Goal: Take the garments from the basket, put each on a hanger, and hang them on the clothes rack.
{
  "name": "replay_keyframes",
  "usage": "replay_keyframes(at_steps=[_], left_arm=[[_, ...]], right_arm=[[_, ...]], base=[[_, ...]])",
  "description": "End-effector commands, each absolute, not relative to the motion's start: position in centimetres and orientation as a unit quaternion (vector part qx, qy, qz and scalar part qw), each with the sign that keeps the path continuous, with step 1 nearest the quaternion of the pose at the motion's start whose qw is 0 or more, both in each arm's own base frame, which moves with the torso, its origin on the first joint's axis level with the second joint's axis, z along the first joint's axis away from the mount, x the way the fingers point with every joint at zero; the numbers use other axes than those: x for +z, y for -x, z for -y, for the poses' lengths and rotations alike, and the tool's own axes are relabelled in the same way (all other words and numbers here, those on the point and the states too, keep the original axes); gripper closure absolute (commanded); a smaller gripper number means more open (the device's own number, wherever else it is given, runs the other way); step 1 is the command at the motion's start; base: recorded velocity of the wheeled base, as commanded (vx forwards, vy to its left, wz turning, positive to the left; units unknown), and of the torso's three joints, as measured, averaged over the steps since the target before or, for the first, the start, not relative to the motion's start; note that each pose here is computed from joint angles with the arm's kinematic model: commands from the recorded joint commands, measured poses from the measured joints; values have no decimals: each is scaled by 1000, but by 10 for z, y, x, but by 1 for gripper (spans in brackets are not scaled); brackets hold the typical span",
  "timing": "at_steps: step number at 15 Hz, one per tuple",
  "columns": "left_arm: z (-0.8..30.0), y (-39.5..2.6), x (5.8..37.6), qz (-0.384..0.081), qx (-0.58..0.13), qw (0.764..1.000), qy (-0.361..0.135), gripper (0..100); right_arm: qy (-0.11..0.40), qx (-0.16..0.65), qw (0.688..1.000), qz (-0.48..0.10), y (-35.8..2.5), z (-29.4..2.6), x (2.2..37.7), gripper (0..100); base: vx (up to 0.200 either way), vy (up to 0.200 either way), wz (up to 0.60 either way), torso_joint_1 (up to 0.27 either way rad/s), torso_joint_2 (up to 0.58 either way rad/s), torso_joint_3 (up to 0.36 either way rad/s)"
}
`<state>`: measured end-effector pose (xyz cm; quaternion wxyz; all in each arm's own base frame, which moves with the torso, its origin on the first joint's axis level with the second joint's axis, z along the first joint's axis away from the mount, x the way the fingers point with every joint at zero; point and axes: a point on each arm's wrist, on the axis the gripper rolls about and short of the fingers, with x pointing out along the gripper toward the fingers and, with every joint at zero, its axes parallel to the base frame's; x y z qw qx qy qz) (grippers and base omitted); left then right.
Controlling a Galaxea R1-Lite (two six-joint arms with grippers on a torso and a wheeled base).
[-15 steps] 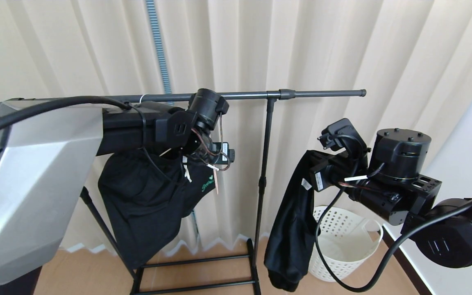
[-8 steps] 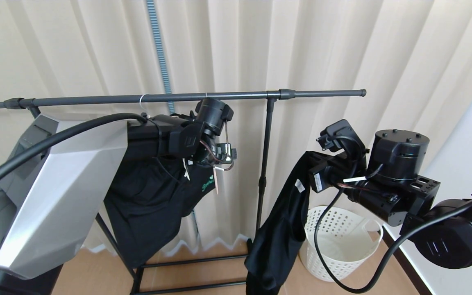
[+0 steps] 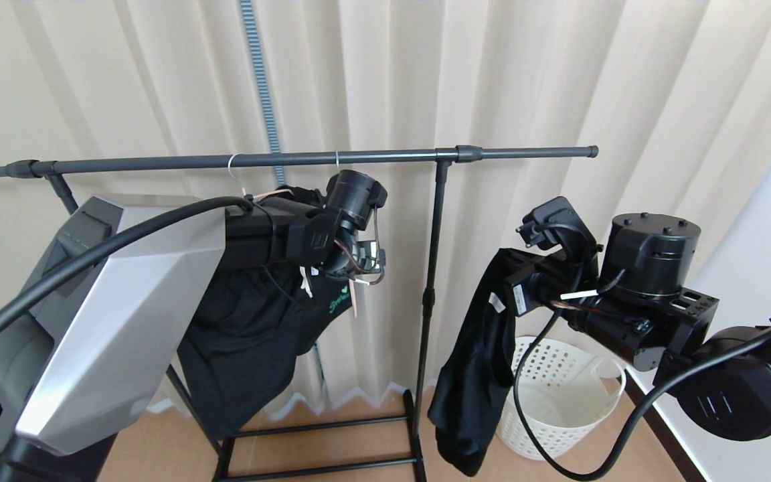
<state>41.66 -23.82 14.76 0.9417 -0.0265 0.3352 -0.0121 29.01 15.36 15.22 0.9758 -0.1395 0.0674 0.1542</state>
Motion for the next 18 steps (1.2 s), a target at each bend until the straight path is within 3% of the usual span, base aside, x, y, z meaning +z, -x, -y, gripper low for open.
replay_keyframes(at_steps=[1, 12, 18], left_arm=[[238, -416, 147, -336, -12, 941, 27, 100], [238, -414, 152, -335, -13, 942, 26, 100], [233, -376, 195, -322, -34, 946, 28, 100]], right_arm=[[140, 155, 975, -69, -290, -154, 151, 100], [141, 156, 975, -69, -290, -154, 151, 100], [143, 156, 975, -74, -291, -155, 148, 100]], base=[[0, 0, 0, 0, 0, 0], [0, 0, 0, 0, 0, 0], [0, 0, 0, 0, 0, 0]])
